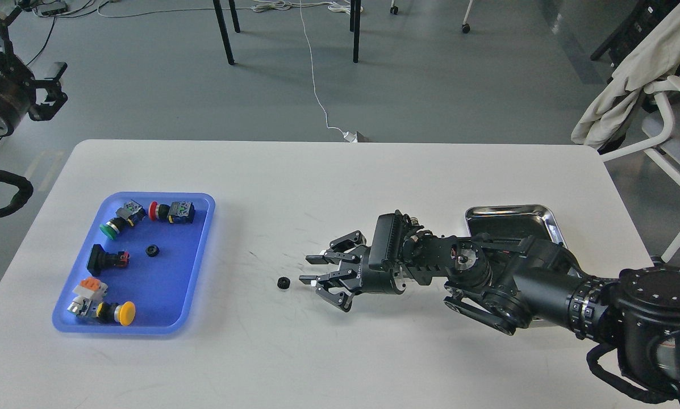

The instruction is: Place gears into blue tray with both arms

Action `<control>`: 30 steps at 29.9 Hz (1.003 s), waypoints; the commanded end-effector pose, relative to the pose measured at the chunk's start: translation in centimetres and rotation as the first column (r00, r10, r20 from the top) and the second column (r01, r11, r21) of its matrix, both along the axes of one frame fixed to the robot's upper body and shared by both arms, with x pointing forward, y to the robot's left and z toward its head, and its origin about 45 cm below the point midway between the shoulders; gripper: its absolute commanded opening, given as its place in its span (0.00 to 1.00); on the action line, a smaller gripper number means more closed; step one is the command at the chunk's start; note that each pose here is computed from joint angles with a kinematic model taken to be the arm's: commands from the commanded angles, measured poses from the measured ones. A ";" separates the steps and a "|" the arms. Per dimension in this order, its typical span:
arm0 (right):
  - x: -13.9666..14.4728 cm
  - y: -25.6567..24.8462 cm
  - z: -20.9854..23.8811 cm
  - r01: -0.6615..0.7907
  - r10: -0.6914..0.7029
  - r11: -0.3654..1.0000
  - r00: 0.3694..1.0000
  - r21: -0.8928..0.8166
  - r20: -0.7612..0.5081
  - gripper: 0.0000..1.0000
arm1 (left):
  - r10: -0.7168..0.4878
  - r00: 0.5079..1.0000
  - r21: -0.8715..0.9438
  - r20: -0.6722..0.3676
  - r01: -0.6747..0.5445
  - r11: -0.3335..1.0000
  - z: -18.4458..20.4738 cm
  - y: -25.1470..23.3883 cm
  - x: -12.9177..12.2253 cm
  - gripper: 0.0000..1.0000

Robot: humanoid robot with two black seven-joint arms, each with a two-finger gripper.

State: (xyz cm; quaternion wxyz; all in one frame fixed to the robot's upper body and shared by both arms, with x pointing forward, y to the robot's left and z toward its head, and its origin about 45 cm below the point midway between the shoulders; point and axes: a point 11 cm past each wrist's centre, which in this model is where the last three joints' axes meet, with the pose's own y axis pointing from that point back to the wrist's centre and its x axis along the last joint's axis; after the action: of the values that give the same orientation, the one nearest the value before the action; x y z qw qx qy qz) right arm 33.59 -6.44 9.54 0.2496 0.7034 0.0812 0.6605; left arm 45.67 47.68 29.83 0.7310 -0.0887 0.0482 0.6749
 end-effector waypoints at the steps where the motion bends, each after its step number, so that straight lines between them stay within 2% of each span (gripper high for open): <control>1: 0.1 0.0 0.1 0.018 -0.017 1.000 1.000 0.015 -0.011 0.49 | 0.000 1.000 -0.001 0.000 0.000 1.000 0.0 -0.1 0.0 0.99; 7: 2.0 0.0 1.7 0.114 -0.112 0.989 0.993 0.094 -0.025 0.57 | 0.001 1.000 0.004 -0.012 -0.001 1.000 -0.5 0.0 -0.2 0.99; 13: 6.3 0.2 6.9 0.318 -0.297 0.893 0.948 0.319 -0.113 0.70 | -0.036 0.999 0.030 -0.040 0.037 0.999 -1.2 -0.4 -0.4 0.99; 17: 8.8 0.5 11.1 0.422 -0.364 0.782 0.906 0.458 -0.215 0.74 | -0.045 0.998 0.046 -0.054 0.047 0.998 -1.4 -0.5 -0.4 0.99; 24: 12.4 0.6 17.7 0.572 -0.385 0.542 0.820 0.616 -0.424 0.84 | -0.063 0.995 0.112 -0.080 0.071 0.991 -1.7 -0.5 -0.6 0.99; 28: 14.3 -3.1 19.5 0.659 -0.419 0.401 0.749 0.636 -0.513 0.92 | -0.091 0.988 0.195 -0.123 0.114 0.974 -2.4 -0.9 -0.7 0.99; 30: 15.1 -5.4 19.9 0.688 -0.442 0.350 0.720 0.636 -0.536 0.92 | -0.105 0.985 0.220 -0.135 0.133 0.966 -2.5 -1.1 -0.8 0.98</control>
State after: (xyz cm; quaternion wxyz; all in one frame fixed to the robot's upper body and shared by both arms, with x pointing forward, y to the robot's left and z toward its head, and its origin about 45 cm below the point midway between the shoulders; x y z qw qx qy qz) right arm 47.56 -8.77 28.64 0.1053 0.8086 -0.4045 0.4141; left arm 45.00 46.85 27.62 0.7647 0.0182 0.0278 0.6435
